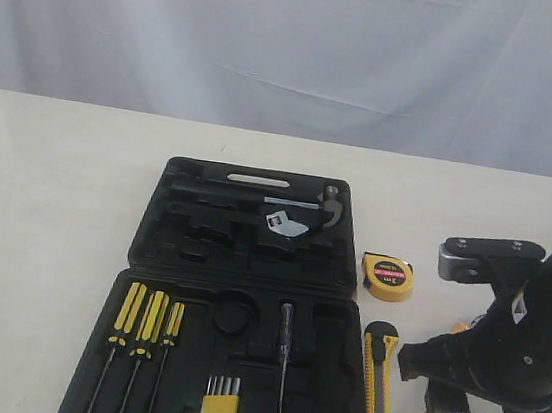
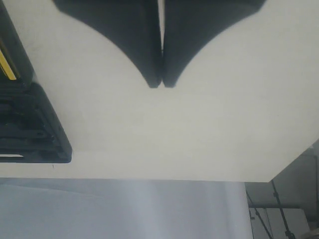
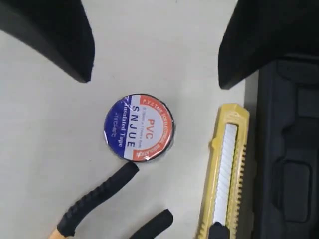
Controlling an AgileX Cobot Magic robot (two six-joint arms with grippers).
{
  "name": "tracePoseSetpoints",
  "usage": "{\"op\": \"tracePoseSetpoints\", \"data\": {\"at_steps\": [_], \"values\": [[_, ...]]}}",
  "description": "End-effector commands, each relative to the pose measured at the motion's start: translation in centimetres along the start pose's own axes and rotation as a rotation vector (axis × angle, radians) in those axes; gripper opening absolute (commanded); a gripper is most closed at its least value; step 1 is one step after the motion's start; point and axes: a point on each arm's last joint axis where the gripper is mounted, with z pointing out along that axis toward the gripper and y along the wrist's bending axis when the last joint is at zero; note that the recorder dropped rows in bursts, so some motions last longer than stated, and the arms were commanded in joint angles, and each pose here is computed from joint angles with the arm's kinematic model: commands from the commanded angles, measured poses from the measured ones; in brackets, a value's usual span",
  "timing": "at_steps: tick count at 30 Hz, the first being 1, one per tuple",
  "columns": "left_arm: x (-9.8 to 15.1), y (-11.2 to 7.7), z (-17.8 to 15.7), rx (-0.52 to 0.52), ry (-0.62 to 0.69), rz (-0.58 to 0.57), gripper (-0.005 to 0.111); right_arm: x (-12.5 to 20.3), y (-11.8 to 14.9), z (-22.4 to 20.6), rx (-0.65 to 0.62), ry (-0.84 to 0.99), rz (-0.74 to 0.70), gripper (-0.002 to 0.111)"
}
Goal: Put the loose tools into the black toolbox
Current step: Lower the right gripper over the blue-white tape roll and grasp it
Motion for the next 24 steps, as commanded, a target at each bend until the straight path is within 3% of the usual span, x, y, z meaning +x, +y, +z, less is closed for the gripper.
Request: {"op": "tracePoseSetpoints", "data": {"at_steps": [1,13,18,24], "values": [[0.0,0.0,0.0,0.005,-0.004,-0.005,0.000,-0.7,0.3,2.1,0.010,0.015,-0.008,0.067],[0.0,0.0,0.0,0.005,-0.004,-0.005,0.000,-1.5,0.6,3.7,-0.002,-0.010,-0.014,0.067],[0.0,0.0,0.0,0.005,-0.004,-0.005,0.000,-1.9,-1.5,3.8,0.007,0.005,0.021,0.067],[0.0,0.0,0.0,0.005,-0.004,-0.005,0.000,-1.9,-2.3,3.8,-0.105,0.051,0.033,0.067]]}}
